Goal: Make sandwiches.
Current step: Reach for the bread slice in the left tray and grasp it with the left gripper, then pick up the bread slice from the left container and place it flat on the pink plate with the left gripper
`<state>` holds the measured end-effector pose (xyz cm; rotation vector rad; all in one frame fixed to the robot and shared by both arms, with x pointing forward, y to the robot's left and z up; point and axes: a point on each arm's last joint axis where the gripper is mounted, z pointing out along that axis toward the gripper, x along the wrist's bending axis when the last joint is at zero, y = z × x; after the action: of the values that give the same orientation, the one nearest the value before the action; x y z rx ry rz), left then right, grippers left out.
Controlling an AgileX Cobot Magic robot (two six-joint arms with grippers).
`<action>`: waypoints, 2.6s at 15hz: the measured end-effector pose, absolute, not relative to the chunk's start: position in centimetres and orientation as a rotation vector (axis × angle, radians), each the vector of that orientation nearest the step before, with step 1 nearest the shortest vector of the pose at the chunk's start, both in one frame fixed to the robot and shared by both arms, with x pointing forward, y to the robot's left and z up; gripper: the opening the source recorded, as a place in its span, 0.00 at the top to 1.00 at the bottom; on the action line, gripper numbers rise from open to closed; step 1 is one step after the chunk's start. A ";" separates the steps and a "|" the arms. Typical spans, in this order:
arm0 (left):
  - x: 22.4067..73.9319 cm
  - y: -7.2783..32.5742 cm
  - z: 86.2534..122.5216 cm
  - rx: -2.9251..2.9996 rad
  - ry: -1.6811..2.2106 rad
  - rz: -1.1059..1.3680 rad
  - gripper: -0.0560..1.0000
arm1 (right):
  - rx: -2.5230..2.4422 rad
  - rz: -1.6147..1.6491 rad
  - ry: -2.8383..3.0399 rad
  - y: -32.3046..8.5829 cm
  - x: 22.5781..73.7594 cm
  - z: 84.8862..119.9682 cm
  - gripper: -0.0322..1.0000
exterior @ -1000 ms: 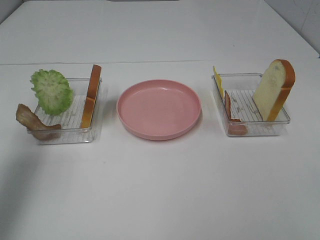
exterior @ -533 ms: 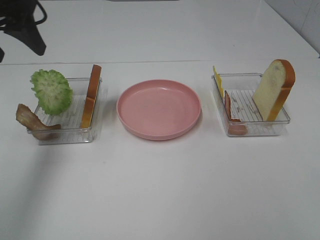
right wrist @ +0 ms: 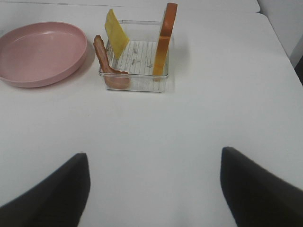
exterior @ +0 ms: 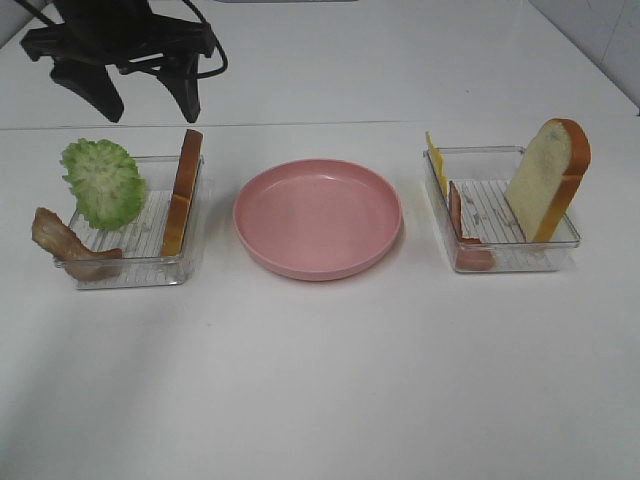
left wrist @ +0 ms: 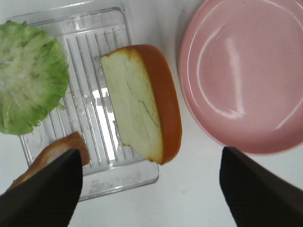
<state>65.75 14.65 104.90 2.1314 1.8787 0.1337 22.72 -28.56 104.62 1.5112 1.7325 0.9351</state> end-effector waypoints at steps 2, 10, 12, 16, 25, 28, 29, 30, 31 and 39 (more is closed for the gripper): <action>66.9 13.3 103.6 2.150 1.898 0.198 0.23 | 1.511 0.935 1.733 -28.6 22.7 104.6 0.27; 68.3 12.1 98.6 2.225 1.970 0.189 0.23 | 1.511 0.935 1.733 -28.6 22.7 104.6 0.27; 68.4 12.2 97.9 2.242 1.980 0.197 0.23 | 1.511 0.935 1.733 -28.6 22.7 104.6 0.27; 68.6 12.2 96.7 2.264 1.994 0.188 0.36 | 1.511 0.935 1.733 -28.6 22.7 104.6 0.27; 68.7 12.2 97.8 2.265 1.965 0.213 0.74 | 1.511 0.935 1.733 -28.6 22.7 104.6 0.27; 67.7 12.3 102.3 2.184 1.901 0.220 0.74 | 1.511 0.935 1.733 -28.6 22.7 104.6 0.27; 67.2 12.2 104.0 2.160 1.858 0.207 0.74 | 1.511 0.935 1.733 -28.6 22.7 104.6 0.27; 66.7 12.2 105.6 2.157 1.805 0.206 0.74 | 1.511 0.935 1.733 -28.6 22.7 104.6 0.27; 66.4 12.2 106.3 2.155 1.778 0.202 0.74 | 1.511 0.935 1.733 -28.6 22.7 104.6 0.27; 69.2 14.1 104.1 1.948 1.497 -0.353 0.74 | 1.511 0.935 1.733 -28.6 22.7 104.6 0.27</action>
<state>69.15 14.05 104.08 1.9479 1.4969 -0.3530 22.72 -28.56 104.62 1.5112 1.7325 0.9351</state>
